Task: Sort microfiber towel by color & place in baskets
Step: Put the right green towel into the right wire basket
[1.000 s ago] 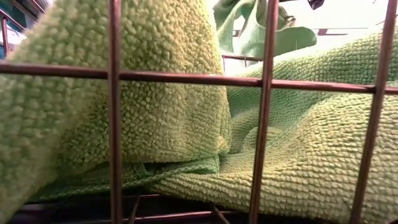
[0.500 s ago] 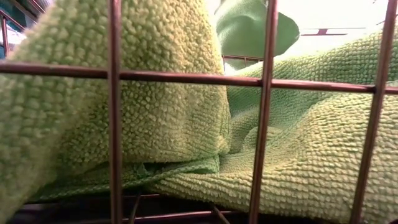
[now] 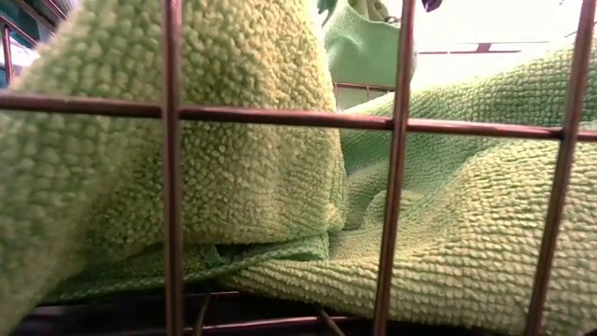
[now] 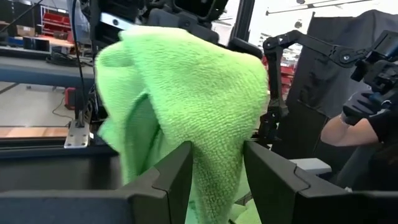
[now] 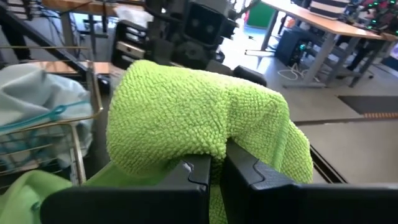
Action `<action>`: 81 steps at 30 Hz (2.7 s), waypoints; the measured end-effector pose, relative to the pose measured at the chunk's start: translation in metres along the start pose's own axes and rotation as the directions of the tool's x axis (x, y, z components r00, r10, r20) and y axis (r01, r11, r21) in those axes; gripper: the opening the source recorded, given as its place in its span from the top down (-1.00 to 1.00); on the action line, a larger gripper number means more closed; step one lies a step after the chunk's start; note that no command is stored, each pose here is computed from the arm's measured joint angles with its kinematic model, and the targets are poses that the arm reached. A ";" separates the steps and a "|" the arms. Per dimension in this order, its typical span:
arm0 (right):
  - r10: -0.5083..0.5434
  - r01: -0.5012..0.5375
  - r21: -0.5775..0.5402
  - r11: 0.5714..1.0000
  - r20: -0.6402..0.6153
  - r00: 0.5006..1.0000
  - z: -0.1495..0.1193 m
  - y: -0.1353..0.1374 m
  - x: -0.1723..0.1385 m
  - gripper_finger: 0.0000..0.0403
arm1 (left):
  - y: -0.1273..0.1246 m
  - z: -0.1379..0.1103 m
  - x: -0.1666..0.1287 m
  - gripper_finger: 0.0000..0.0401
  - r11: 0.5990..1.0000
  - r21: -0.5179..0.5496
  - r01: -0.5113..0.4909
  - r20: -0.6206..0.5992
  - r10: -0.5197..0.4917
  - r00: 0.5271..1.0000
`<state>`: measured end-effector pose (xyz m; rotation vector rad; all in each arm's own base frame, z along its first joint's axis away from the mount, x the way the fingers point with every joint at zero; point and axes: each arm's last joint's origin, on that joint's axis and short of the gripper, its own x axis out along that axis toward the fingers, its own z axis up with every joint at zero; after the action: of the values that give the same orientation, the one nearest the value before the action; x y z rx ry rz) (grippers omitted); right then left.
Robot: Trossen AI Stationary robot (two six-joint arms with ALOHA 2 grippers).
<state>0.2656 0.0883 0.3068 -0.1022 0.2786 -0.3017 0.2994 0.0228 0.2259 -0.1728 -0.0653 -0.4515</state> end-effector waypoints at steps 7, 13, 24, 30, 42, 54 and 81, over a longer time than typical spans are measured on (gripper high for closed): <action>-0.035 0.036 0.045 0.998 -0.005 0.999 0.000 -0.009 0.006 0.94 | -0.001 0.001 0.001 0.35 1.000 0.003 0.004 0.005 -0.004 1.000; 0.067 -0.067 0.048 0.997 -0.011 0.998 0.000 -0.006 0.006 0.94 | -0.001 0.001 0.001 0.35 1.000 0.003 0.004 0.005 -0.004 1.000; 0.182 -0.183 0.068 0.981 0.016 0.983 0.003 -0.002 0.006 0.94 | 0.000 0.009 0.005 0.35 1.000 0.020 0.009 0.031 -0.010 0.999; 0.182 -0.184 0.060 0.981 0.030 0.983 0.005 -0.002 0.006 0.94 | 0.002 0.018 0.014 0.35 0.999 0.034 0.019 0.052 -0.021 0.998; 0.175 -0.176 0.063 0.982 0.030 0.984 0.005 -0.004 0.007 0.94 | 0.023 0.015 0.066 0.35 0.989 -0.007 0.149 0.014 -0.149 0.989; 0.169 -0.170 0.061 0.984 0.024 0.985 0.005 -0.004 0.007 0.94 | 0.028 0.020 0.070 0.73 0.987 -0.045 0.152 -0.018 -0.153 0.988; 0.173 -0.173 0.017 0.985 -0.010 0.985 0.001 -0.005 0.007 0.94 | 0.028 0.016 0.070 1.00 0.984 -0.075 0.163 -0.055 -0.167 0.984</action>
<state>0.2706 0.0819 0.3070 -0.0603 0.2945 -0.1320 0.3737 0.0207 0.2445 -0.2239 -0.0034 -0.6247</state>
